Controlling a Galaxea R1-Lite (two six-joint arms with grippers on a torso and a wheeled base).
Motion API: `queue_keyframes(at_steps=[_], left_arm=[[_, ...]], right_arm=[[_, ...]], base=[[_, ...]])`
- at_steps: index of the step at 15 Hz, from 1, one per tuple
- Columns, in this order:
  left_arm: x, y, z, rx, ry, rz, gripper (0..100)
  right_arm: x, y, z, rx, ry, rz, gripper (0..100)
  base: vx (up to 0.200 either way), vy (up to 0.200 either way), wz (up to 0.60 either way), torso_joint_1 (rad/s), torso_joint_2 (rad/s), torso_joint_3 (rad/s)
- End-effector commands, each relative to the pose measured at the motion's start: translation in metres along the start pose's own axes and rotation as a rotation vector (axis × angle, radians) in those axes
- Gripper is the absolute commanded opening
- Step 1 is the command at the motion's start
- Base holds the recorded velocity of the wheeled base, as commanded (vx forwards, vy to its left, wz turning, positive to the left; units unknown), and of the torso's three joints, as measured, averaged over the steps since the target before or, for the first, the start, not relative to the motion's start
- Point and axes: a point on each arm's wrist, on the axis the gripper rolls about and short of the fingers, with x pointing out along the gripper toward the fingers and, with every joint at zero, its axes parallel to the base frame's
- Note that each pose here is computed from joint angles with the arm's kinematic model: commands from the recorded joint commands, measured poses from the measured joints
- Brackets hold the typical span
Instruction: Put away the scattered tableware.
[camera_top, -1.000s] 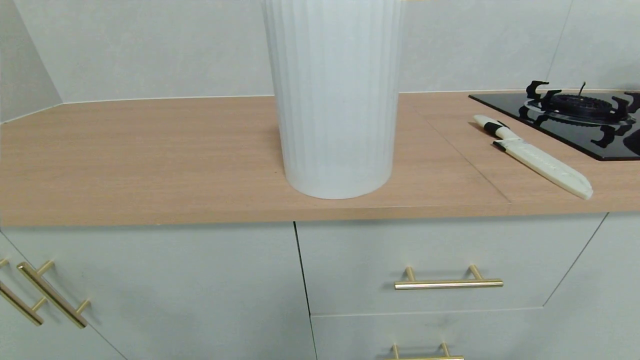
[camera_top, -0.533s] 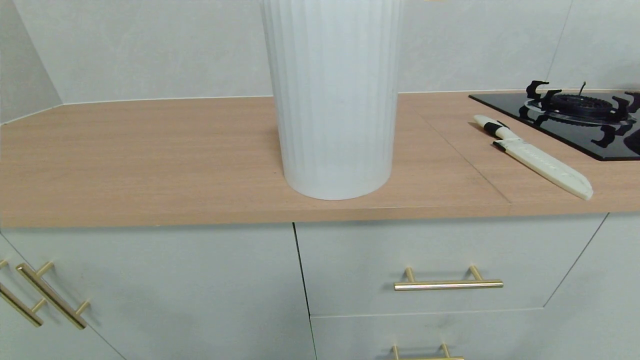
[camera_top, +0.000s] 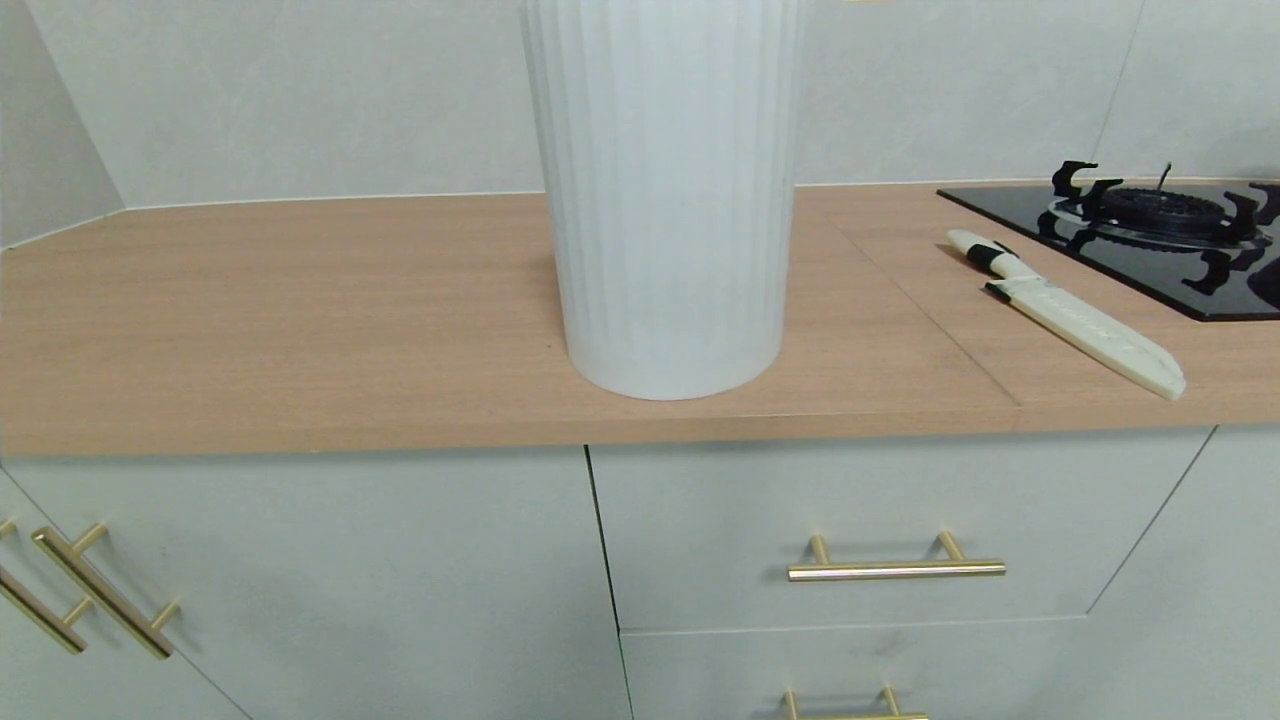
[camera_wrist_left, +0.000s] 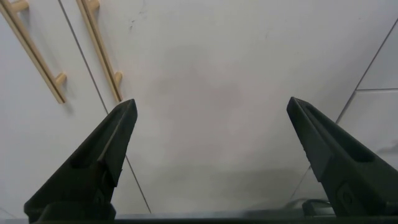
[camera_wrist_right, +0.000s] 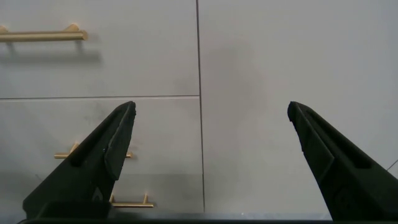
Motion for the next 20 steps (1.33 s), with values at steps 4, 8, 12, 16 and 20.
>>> queue_keyframes(at_steps=[4, 8, 12, 16, 20], left_arm=[[0.0001, 0.0, 0.0001, 0.0, 0.001, 0.0, 100], [0.0001, 0.0, 0.0001, -0.002, 0.001, 0.0, 100], [0.0001, 0.0, 0.0001, -0.002, 0.001, 0.0, 100], [0.0001, 0.0, 0.0001, -0.002, 0.001, 0.0, 100], [0.0, 0.0, 0.0, -0.002, -0.001, 0.0, 100]], right_arm=[[0.0001, 0.0, 0.0, 0.0, 0.001, 0.001, 100], [0.0001, 0.0, 0.0, 0.0, 0.001, 0.001, 100], [0.0001, 0.0, 0.0, 0.002, 0.001, 0.001, 100], [0.0001, 0.0, 0.0, 0.002, 0.001, 0.001, 100], [0.0001, 0.0, 0.0, 0.002, 0.001, 0.001, 100]], base=[[0.0, 0.0, 0.0, 0.057, -0.19, -0.198], [0.0, 0.0, 0.0, 0.133, -0.48, -0.303], [0.0, 0.0, 0.0, 0.165, -0.47, -0.295], [0.0, 0.0, 0.0, 0.191, -0.47, -0.289], [0.0, 0.0, 0.0, 0.205, -0.49, -0.28]])
